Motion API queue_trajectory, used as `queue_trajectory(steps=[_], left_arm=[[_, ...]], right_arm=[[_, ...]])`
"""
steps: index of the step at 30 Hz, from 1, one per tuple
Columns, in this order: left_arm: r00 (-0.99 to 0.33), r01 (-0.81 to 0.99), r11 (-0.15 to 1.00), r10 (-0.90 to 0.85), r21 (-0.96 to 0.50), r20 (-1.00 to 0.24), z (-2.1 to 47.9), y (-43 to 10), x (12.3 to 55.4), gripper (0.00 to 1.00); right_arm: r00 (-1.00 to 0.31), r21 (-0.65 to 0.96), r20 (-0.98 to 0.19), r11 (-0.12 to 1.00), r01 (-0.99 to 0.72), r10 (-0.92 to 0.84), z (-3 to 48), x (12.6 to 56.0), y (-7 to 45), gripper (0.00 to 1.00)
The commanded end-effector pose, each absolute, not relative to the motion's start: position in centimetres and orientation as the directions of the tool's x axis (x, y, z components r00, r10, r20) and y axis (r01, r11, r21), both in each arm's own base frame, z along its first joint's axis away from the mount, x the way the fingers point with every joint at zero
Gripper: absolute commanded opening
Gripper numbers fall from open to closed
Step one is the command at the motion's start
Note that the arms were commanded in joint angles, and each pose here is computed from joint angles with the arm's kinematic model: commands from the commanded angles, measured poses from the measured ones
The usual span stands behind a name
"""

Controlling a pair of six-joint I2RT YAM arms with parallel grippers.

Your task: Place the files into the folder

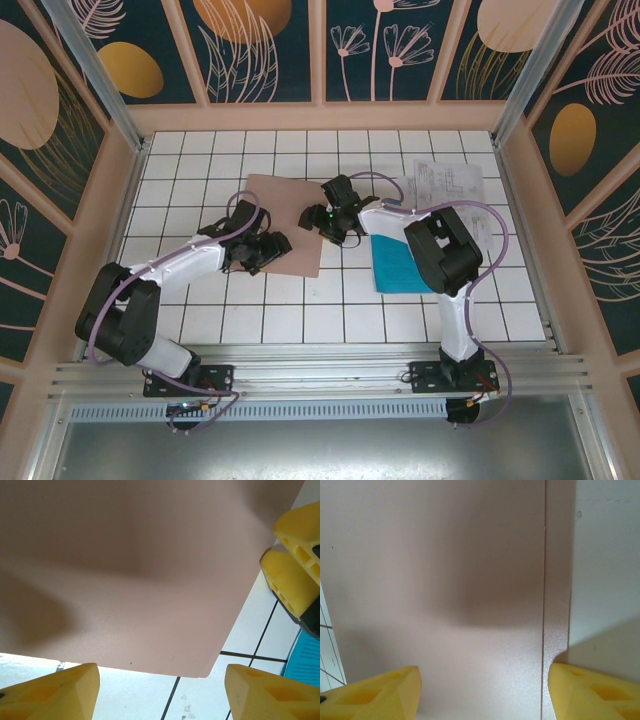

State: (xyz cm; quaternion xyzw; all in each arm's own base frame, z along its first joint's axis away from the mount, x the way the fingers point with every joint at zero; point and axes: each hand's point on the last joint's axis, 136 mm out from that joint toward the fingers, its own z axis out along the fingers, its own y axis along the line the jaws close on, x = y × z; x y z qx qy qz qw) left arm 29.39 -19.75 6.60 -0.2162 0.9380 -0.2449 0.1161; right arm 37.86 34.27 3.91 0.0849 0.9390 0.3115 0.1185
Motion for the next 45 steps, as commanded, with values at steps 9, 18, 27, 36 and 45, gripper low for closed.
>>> queue_trajectory(steps=[9,18,27,36,45], left_arm=[[-0.757,-0.515,0.642,-0.652,-0.568,-0.050,5.8,-18.1,27.8,0.74],[-0.686,-0.540,0.538,-0.727,-0.648,-0.032,5.3,-18.0,28.8,0.69],[-0.670,-0.555,0.496,-0.742,-0.667,0.006,4.0,-18.3,28.6,0.62],[-0.665,-0.535,0.460,-0.747,-0.708,0.017,4.6,-18.8,29.2,0.52],[-0.607,-0.634,0.456,-0.794,-0.625,0.036,3.9,-16.9,27.4,0.60]], right_arm=[[-0.969,0.509,-0.098,0.848,0.148,0.228,0.6,36.2,33.1,0.66],[-0.972,0.496,-0.091,0.856,0.145,0.218,0.5,35.9,32.9,0.66],[-0.974,0.500,-0.081,0.854,0.143,0.210,0.5,35.7,32.9,0.66],[-0.978,0.521,-0.058,0.842,0.141,0.199,0.2,35.4,33.2,0.66],[-0.978,0.524,-0.050,0.838,0.148,0.204,0.2,35.5,33.1,0.66]])
